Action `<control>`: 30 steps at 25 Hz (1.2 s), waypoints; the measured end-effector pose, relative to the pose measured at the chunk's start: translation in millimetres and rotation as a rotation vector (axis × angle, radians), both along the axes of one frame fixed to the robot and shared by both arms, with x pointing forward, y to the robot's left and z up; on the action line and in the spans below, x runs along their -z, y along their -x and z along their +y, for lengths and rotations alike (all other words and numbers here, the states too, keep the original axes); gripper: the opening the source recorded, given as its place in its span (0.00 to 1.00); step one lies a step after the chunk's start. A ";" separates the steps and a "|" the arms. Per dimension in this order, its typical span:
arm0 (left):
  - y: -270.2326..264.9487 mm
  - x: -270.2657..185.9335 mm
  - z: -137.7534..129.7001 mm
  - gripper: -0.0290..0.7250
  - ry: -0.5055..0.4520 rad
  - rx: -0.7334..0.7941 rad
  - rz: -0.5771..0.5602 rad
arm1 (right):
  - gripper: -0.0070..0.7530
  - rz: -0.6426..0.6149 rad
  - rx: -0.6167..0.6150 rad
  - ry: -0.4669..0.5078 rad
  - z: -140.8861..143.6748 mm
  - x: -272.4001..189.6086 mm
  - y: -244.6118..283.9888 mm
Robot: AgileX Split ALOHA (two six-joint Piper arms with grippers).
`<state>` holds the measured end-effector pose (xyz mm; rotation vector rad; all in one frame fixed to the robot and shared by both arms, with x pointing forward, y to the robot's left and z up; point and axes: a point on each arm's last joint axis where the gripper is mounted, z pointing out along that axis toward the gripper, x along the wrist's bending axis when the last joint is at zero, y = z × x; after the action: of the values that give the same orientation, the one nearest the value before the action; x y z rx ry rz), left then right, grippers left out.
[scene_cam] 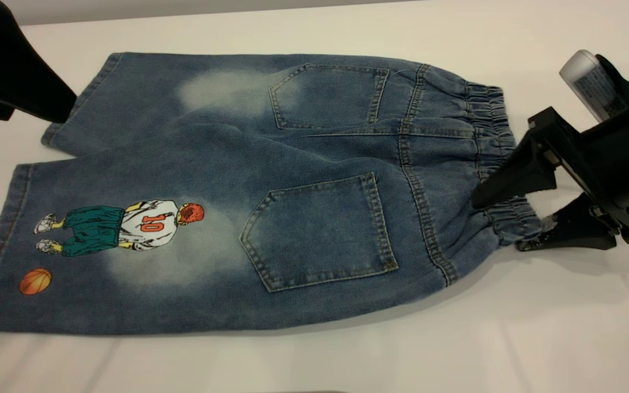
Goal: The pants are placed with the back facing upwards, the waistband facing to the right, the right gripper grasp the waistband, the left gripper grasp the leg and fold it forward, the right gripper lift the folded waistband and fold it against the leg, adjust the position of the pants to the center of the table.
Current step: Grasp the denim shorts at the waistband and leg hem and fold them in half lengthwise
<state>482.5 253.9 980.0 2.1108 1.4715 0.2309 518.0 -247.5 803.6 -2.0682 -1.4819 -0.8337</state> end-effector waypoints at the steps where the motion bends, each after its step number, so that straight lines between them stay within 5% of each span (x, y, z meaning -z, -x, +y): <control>1: 0.0 0.0 0.0 0.81 0.000 0.000 0.000 | 0.59 0.001 0.004 0.007 -0.5 1.0 -0.1; 8: 0.6 1.0 2.0 0.81 -0.039 0.027 -0.003 | 0.13 -0.015 -0.003 0.038 -2.5 3.8 -0.6; 10: 1.1 2.0 4.1 0.81 -0.072 0.039 0.000 | 0.07 -0.027 -0.016 0.037 -2.2 3.5 -0.7; 15: 4.7 11.5 13.2 0.81 -0.177 0.026 0.050 | 0.05 -0.040 -0.024 0.034 -3.1 3.1 -0.9; 23: 5.2 71.9 30.6 0.81 -0.355 -0.066 0.297 | 0.05 -0.051 -0.028 0.015 -3.9 1.7 -1.3; 30: 1.9 117.9 34.5 0.81 -0.413 -0.067 0.427 | 0.06 -0.070 -0.034 0.003 -3.0 0.6 -2.1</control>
<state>480.6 288.3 862.1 2.5579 1.8699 0.1182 520.1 -250.5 803.1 -2.0296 -1.5519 -0.8998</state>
